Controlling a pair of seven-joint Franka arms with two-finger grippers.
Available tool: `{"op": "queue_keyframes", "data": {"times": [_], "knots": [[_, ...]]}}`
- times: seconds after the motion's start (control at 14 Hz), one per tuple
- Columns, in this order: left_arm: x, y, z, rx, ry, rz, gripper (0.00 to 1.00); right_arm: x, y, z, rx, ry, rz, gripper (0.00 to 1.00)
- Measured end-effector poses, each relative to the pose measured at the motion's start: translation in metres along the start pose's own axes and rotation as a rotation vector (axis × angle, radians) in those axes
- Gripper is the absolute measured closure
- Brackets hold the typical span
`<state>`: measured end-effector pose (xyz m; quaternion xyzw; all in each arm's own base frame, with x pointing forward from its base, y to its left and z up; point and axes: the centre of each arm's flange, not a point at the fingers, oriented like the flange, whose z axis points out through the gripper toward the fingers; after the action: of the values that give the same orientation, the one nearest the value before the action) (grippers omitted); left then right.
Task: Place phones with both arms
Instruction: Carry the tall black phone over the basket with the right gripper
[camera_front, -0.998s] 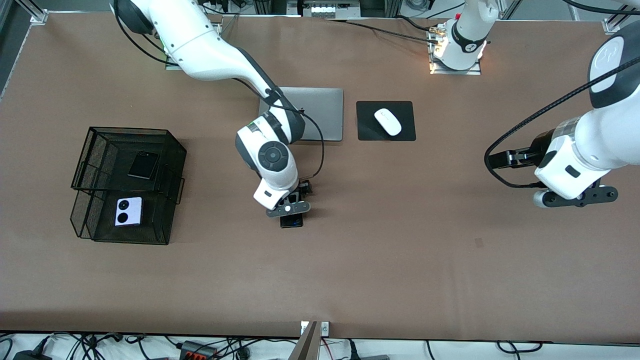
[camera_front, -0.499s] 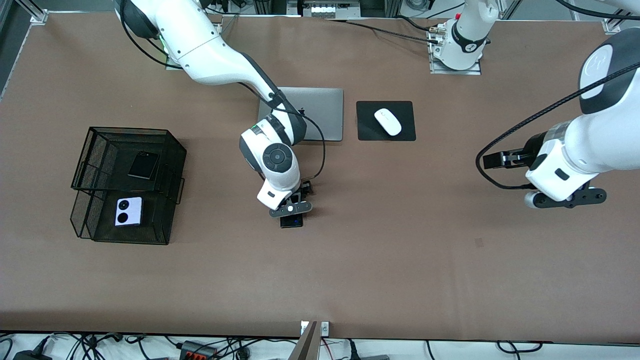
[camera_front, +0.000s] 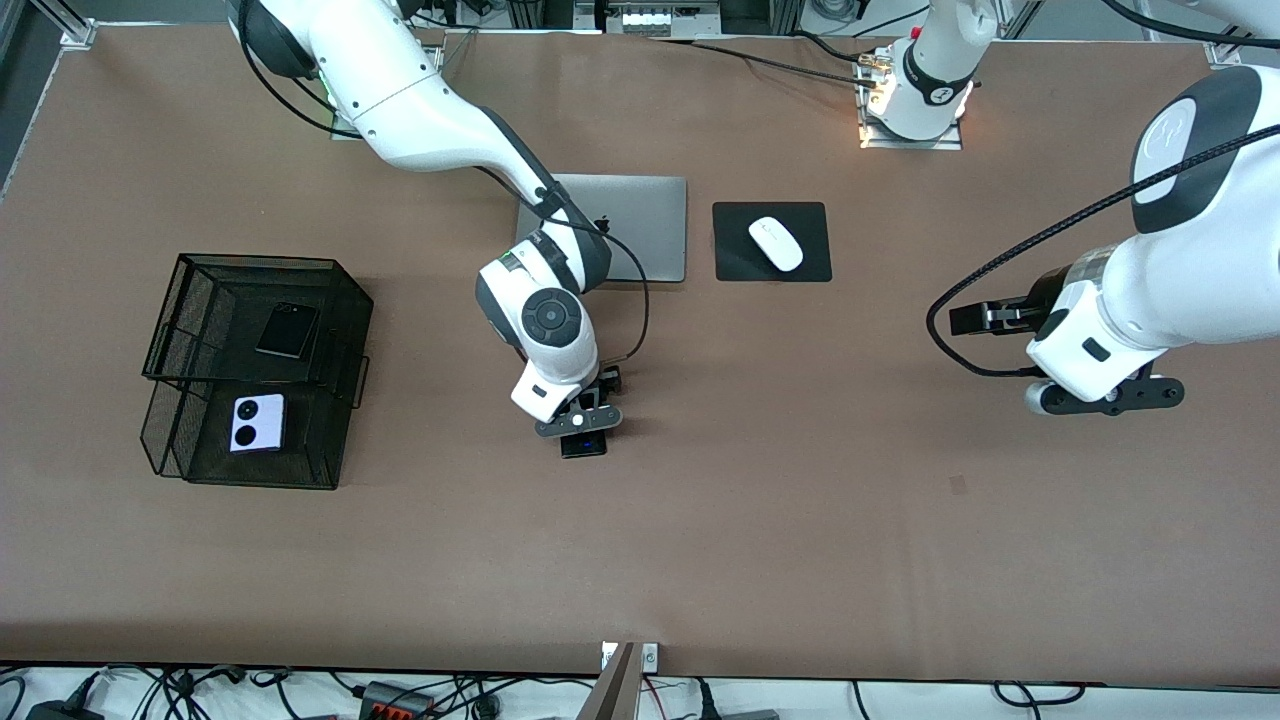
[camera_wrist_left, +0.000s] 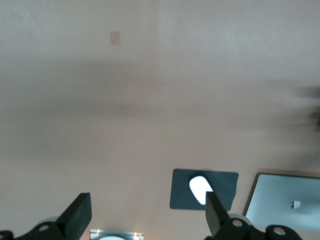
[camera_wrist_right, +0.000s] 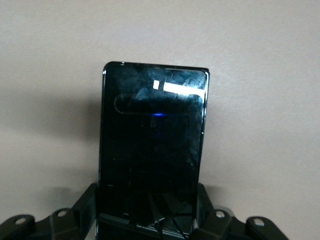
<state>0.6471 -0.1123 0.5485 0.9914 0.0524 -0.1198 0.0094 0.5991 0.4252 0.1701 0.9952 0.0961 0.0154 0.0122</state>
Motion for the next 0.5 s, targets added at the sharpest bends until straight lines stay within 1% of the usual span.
{"op": "queue_keyframes", "data": {"times": [0.14, 0.29, 0.36, 0.5], "knots": [[-0.009, -0.014, -0.008, -0.007, 0.03, -0.014, 0.0, 0.004, 0.005, -0.003, -0.002, 0.007, 0.008, 0.2], [-0.017, -0.035, -0.016, -0.014, 0.044, 0.004, 0.0, 0.015, 0.016, -0.02, 0.005, 0.035, 0.029, 0.2], [-0.018, -0.046, -0.017, -0.017, 0.05, 0.002, 0.0, 0.024, 0.027, -0.036, 0.008, 0.051, 0.049, 0.2], [-0.014, -0.067, -0.012, -0.028, 0.073, -0.021, 0.0, 0.041, 0.069, -0.081, -0.002, 0.051, 0.11, 0.2]]}}
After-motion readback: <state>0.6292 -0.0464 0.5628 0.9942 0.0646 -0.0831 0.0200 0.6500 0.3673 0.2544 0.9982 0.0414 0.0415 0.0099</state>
